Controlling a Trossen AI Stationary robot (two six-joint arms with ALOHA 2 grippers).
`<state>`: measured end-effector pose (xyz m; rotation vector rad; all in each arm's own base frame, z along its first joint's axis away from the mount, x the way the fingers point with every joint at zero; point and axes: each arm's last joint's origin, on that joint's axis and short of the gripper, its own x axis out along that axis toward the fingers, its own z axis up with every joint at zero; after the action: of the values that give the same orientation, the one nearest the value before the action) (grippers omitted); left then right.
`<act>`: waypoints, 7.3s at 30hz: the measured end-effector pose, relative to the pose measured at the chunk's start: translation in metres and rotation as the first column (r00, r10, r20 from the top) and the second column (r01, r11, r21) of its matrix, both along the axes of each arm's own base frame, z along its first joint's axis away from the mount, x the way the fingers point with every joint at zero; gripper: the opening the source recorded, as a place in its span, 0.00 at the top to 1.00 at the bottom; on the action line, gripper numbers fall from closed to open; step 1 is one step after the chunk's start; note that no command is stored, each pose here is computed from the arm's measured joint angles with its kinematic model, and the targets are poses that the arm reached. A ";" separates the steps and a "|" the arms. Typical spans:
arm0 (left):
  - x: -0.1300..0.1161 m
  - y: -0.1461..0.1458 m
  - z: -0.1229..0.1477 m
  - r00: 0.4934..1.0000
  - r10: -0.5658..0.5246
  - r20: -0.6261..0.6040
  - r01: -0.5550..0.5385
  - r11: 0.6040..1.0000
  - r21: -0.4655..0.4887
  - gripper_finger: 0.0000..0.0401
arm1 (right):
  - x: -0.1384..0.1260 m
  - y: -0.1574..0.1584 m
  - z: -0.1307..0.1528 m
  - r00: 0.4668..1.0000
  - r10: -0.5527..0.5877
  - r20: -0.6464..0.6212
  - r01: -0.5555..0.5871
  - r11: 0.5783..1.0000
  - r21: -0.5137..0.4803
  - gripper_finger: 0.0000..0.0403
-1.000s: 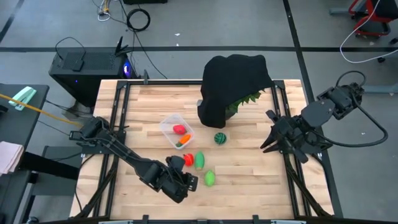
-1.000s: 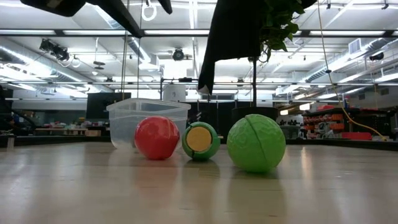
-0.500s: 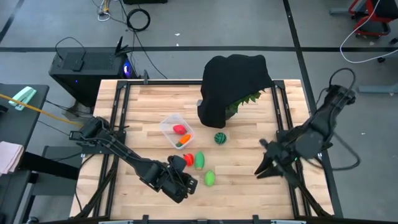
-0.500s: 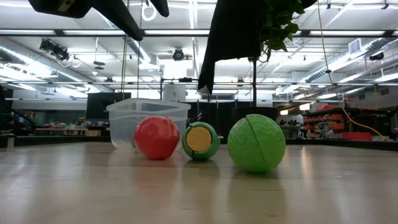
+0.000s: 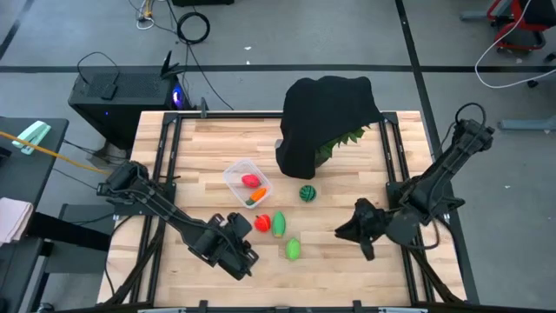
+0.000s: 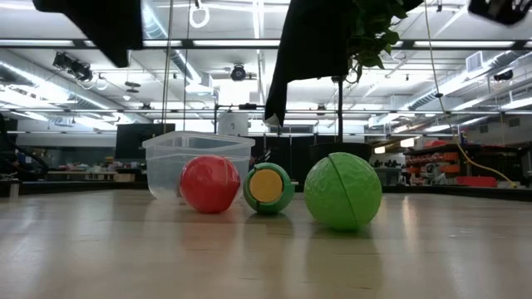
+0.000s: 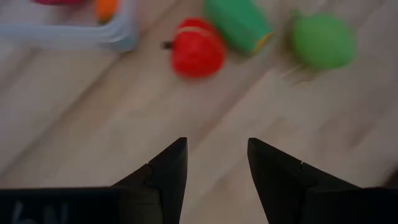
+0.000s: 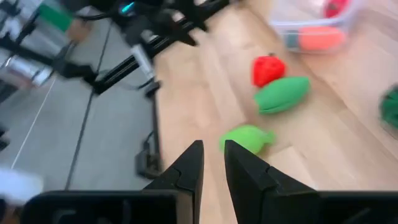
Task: Pick and placing Produce into tupperware
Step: Put the green watermelon into the transparent bin
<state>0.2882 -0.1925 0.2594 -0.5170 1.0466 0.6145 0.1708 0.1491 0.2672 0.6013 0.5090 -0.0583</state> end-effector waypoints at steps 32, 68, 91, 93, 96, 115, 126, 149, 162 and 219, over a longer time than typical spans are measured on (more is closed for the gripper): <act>-0.028 0.006 0.009 0.993 0.029 -0.115 -0.013 0.990 0.138 0.57 | 0.044 -0.103 -0.106 0.873 -0.376 -0.310 0.401 0.916 0.019 0.08; -0.029 0.007 0.008 0.991 0.023 -0.131 -0.003 0.989 0.150 0.58 | 0.088 -0.131 -0.075 0.809 -0.467 -0.358 0.495 0.869 -0.015 0.01; -0.032 0.005 0.008 0.991 0.015 -0.130 0.005 0.987 0.158 0.60 | 0.128 -0.132 -0.098 0.704 -0.517 -0.487 0.539 0.835 -0.108 0.01; -0.032 0.005 0.008 0.991 0.016 -0.131 0.005 0.987 0.159 0.60 | 0.128 -0.132 -0.098 0.701 -0.518 -0.489 0.539 0.835 -0.112 0.01; -0.032 0.005 0.008 0.991 0.015 -0.131 0.007 0.987 0.160 0.60 | 0.127 -0.132 -0.098 0.697 -0.520 -0.493 0.539 0.834 -0.118 0.01; -0.032 0.005 0.008 0.992 0.019 -0.125 0.002 0.986 0.165 0.60 | 0.129 -0.130 -0.107 0.689 -0.506 -0.520 0.529 0.840 -0.116 0.01; -0.032 0.005 0.008 0.992 0.020 -0.124 0.001 0.986 0.165 0.60 | 0.129 -0.129 -0.107 0.691 -0.495 -0.527 0.524 0.845 -0.106 0.06; -0.032 0.005 0.008 0.992 0.020 -0.124 0.001 0.986 0.165 0.60 | 0.129 -0.128 -0.107 0.700 -0.457 -0.549 0.502 0.862 -0.077 0.16; -0.032 0.005 0.008 0.992 0.020 -0.124 0.001 0.986 0.165 0.60 | 0.129 -0.126 -0.107 0.704 -0.455 -0.545 0.498 0.864 -0.077 0.26; -0.031 0.005 0.009 0.993 0.016 -0.119 0.005 0.985 0.174 0.60 | 0.172 -0.033 0.058 0.997 -0.013 -0.074 0.006 0.996 -0.087 0.29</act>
<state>0.2569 -0.1871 0.2679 -0.3336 1.0935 0.7423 0.3425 0.1163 0.3255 0.5183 0.5732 -0.1117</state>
